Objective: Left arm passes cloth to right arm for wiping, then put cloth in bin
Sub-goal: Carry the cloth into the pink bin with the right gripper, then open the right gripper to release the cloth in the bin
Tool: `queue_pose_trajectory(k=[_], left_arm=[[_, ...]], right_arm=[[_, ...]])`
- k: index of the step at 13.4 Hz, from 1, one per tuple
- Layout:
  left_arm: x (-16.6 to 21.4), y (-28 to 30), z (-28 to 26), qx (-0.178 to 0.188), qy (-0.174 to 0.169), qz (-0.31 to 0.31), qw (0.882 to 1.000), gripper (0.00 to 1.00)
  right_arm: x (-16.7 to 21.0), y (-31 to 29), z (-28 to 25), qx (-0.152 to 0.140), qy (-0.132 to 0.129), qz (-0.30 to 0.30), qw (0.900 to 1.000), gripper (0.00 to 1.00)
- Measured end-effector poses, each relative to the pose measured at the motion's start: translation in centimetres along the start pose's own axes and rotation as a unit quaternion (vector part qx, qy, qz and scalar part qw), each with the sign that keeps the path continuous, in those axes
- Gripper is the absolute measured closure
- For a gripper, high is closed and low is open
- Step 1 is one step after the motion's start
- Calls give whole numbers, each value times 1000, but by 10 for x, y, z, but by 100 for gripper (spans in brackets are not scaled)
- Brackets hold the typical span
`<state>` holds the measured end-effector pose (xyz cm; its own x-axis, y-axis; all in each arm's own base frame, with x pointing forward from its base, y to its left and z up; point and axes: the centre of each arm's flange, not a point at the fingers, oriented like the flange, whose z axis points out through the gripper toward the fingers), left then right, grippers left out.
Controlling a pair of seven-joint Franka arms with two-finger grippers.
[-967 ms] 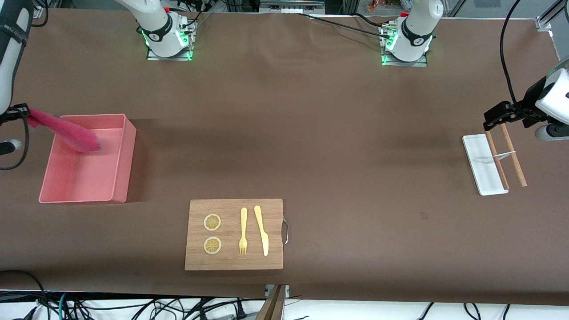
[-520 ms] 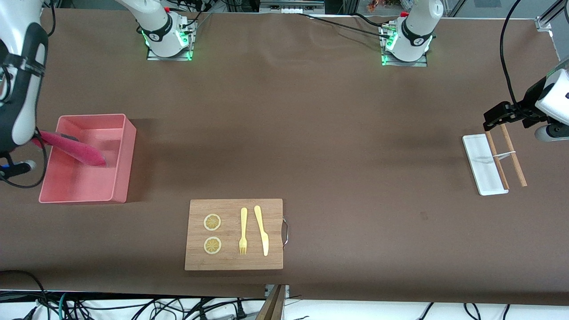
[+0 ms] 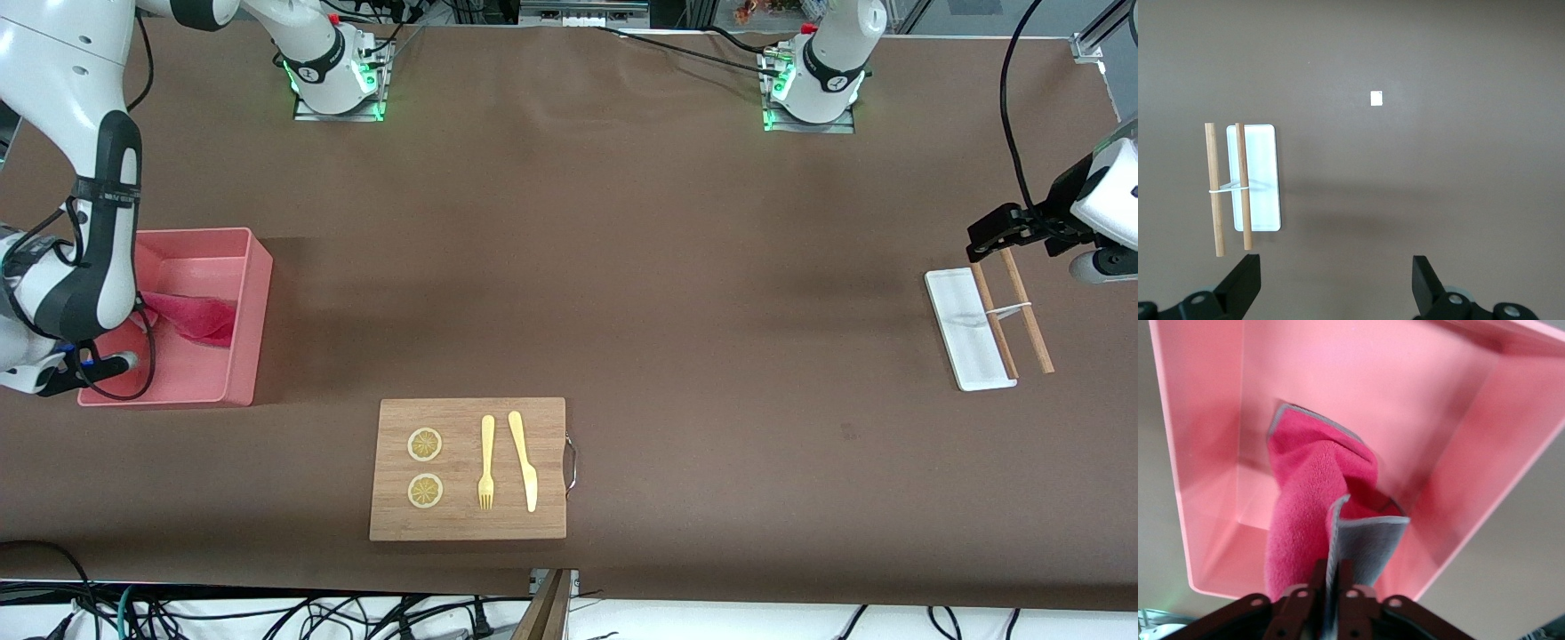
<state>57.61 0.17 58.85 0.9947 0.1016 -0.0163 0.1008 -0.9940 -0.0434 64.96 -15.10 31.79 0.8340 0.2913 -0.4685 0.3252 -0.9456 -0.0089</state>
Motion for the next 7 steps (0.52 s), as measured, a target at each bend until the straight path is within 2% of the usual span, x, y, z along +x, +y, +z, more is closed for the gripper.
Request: queue_pose_trajectory(k=[3, 7], left_arm=[[0, 0, 0, 0, 0, 0, 1000, 0], [0, 0, 0, 0, 0, 0, 1000, 0]], right_arm=[[-6, -5, -23, 1, 20, -2, 1000, 52], [-55, -18, -103, 20, 48, -5, 999, 10]])
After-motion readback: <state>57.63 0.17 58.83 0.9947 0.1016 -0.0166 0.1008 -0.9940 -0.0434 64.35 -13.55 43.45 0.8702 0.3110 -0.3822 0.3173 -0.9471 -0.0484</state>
